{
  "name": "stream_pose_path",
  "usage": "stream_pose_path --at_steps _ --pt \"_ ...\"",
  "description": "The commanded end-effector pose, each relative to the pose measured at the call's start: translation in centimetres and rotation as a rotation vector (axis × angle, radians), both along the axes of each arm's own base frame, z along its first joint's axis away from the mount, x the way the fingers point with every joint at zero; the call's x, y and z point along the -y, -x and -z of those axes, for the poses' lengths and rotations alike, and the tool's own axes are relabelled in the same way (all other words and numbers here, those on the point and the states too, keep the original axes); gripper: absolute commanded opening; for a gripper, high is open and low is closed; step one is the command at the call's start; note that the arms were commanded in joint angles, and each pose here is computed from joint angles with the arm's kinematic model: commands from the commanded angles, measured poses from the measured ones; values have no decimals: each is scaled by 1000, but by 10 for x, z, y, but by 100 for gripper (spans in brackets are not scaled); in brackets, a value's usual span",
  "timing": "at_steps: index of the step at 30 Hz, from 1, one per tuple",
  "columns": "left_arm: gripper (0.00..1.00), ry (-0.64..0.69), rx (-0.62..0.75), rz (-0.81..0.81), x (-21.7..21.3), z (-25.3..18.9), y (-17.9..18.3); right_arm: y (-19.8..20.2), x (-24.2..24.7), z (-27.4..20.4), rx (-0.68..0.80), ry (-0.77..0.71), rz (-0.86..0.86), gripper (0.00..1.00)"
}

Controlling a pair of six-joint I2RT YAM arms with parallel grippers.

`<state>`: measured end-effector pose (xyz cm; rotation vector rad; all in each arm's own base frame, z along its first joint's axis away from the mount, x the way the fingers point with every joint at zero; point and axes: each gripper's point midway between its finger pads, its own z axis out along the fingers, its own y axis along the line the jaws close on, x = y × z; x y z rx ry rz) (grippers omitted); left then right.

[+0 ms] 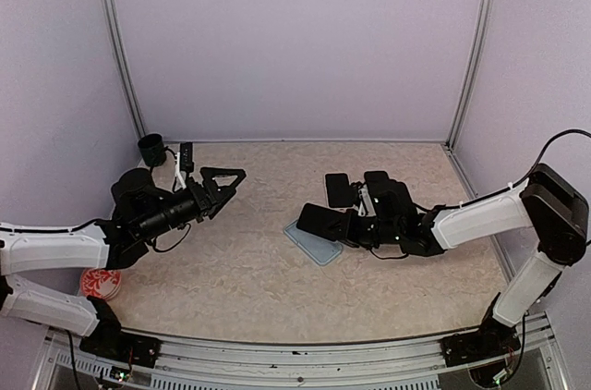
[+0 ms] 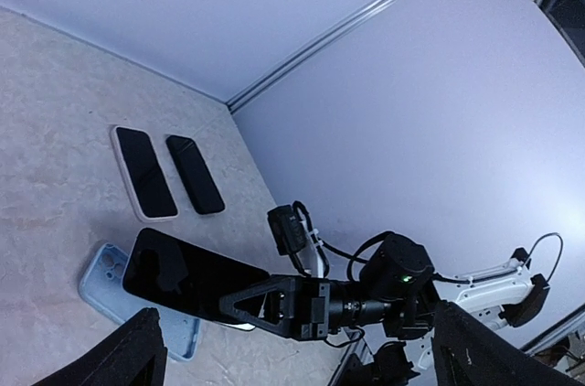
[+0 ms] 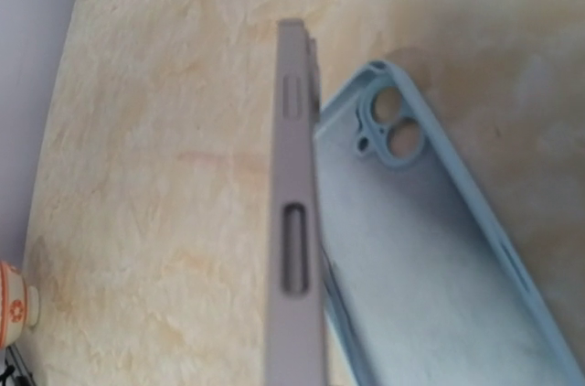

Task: Put the phone into the phone case
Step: Move the phone case to the center of the board.

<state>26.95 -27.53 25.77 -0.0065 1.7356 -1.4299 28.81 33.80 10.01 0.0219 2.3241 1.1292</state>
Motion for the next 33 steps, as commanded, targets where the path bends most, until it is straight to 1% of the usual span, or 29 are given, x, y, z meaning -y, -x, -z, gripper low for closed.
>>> stream_pose_path --at_steps 1,9,14,19,22,24,27,33 --pt "99 -111 -112 -133 -14 14 -18 -12 -12 -8 27 -18 -11 0" --pt "99 -144 -213 -248 -33 0 -25 -9 -16 -11 -3 -44 -25 0" --pt "99 -171 -240 -310 -42 -19 -30 -8 -15 -17 -12 -43 -18 0" --pt "99 -155 -250 -242 -33 -30 -23 -5 -24 -19 -23 -23 -59 0" --pt "99 -144 -234 -244 -36 -38 -22 -3 -34 -19 -28 -9 -100 0" --pt "99 -139 -241 -239 -41 -34 -23 0 -41 -18 -33 -7 -128 0" --pt "99 -127 -237 -246 -48 -33 -24 5 -53 -17 -38 -14 -173 0" --pt "99 -107 -220 -204 -42 -43 -20 22 -82 -17 -45 -44 -290 0"
